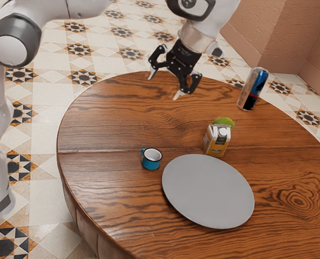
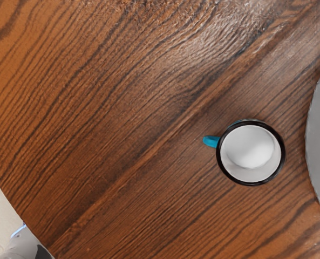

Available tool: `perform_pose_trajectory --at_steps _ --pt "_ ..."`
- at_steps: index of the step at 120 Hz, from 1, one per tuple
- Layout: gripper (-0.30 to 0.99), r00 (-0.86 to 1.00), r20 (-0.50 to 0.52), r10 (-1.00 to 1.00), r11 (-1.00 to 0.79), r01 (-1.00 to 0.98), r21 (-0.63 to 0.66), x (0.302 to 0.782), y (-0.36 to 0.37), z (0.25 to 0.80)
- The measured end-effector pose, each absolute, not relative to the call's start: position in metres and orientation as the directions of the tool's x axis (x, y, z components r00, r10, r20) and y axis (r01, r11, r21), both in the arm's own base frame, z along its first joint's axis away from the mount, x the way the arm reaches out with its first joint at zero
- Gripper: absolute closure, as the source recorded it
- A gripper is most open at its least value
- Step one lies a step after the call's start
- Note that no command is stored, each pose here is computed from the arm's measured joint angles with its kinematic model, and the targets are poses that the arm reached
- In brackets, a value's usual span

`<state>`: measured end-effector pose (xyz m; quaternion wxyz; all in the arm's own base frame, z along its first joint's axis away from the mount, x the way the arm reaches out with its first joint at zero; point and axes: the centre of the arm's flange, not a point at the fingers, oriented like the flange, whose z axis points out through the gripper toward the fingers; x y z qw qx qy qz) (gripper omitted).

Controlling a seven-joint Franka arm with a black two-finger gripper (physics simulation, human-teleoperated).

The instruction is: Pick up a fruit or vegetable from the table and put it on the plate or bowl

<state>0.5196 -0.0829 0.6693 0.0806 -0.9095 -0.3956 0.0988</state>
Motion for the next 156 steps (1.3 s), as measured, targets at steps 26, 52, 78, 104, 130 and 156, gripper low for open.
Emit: perform_pose_trajectory --at_steps 26,52,78,104,130,156 --pt "0.00 0.580 -0.002 0.814 -0.580 0.814 -0.026 0.510 -0.143 0.708" --pt "0.00 0.782 0.193 0.593 -0.793 0.609 -0.031 0.537 -0.135 0.721" --pt "0.00 0.819 0.254 0.514 -0.835 0.546 -0.068 0.625 0.018 0.678" --pt "0.00 0.920 0.260 0.294 -0.953 0.304 0.003 0.663 0.020 0.631" --pt "0.01 0.945 0.307 0.115 -0.993 0.110 0.034 0.684 0.001 0.601" --pt "0.01 0.939 0.341 0.037 -0.998 0.015 0.065 0.689 0.004 0.577"
